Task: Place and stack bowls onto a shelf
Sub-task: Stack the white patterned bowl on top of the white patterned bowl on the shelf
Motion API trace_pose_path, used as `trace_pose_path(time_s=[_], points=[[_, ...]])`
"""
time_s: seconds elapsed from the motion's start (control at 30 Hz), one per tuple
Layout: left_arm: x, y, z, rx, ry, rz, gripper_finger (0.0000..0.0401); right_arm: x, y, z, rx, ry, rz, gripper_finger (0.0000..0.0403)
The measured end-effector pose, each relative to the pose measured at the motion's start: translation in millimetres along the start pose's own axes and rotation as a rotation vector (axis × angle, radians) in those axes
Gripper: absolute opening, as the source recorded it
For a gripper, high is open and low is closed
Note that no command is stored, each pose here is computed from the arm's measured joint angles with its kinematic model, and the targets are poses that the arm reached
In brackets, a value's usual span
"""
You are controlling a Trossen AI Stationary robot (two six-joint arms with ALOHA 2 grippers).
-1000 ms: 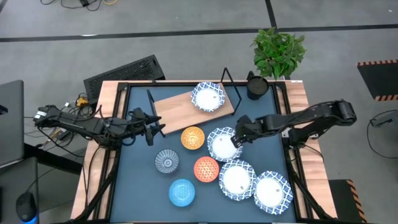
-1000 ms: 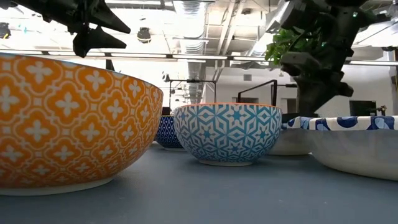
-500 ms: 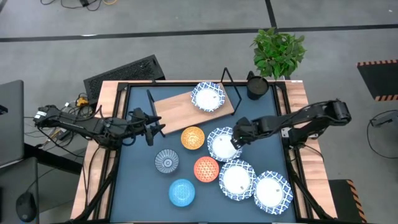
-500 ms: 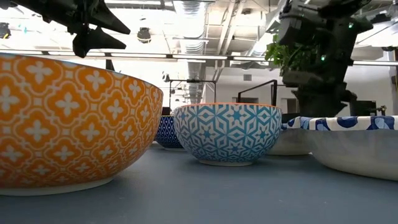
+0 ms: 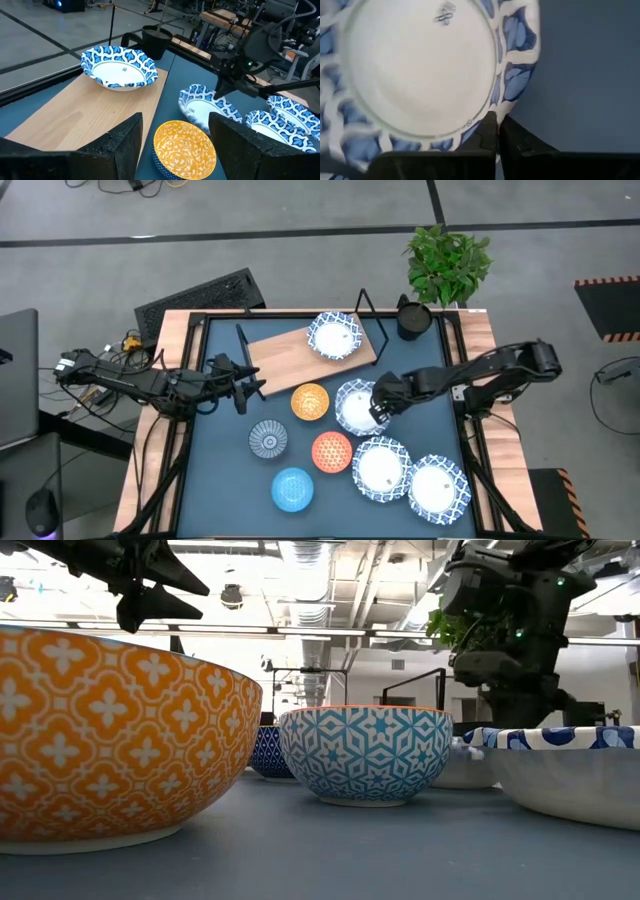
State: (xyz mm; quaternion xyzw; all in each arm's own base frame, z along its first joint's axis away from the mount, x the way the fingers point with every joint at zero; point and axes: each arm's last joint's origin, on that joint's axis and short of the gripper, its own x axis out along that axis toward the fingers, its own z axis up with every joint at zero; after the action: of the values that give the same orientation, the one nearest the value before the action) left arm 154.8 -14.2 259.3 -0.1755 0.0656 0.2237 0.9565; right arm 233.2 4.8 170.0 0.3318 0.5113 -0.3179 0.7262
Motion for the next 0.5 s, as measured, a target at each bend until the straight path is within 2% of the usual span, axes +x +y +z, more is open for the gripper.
trace_pose_path(time_s=[0.33, 0.5], points=[[0.0, -0.1, 0.1, -0.002, -0.001, -0.001, 0.0213, -32.1, -5.3, 1.7, 0.028, -0.076, 0.119, 0.0022], [0.0, -0.1, 0.1, -0.002, -0.001, -0.001, 0.0213, -66.4, -5.7, 7.0, 0.040, -0.134, 0.207, 0.0022]])
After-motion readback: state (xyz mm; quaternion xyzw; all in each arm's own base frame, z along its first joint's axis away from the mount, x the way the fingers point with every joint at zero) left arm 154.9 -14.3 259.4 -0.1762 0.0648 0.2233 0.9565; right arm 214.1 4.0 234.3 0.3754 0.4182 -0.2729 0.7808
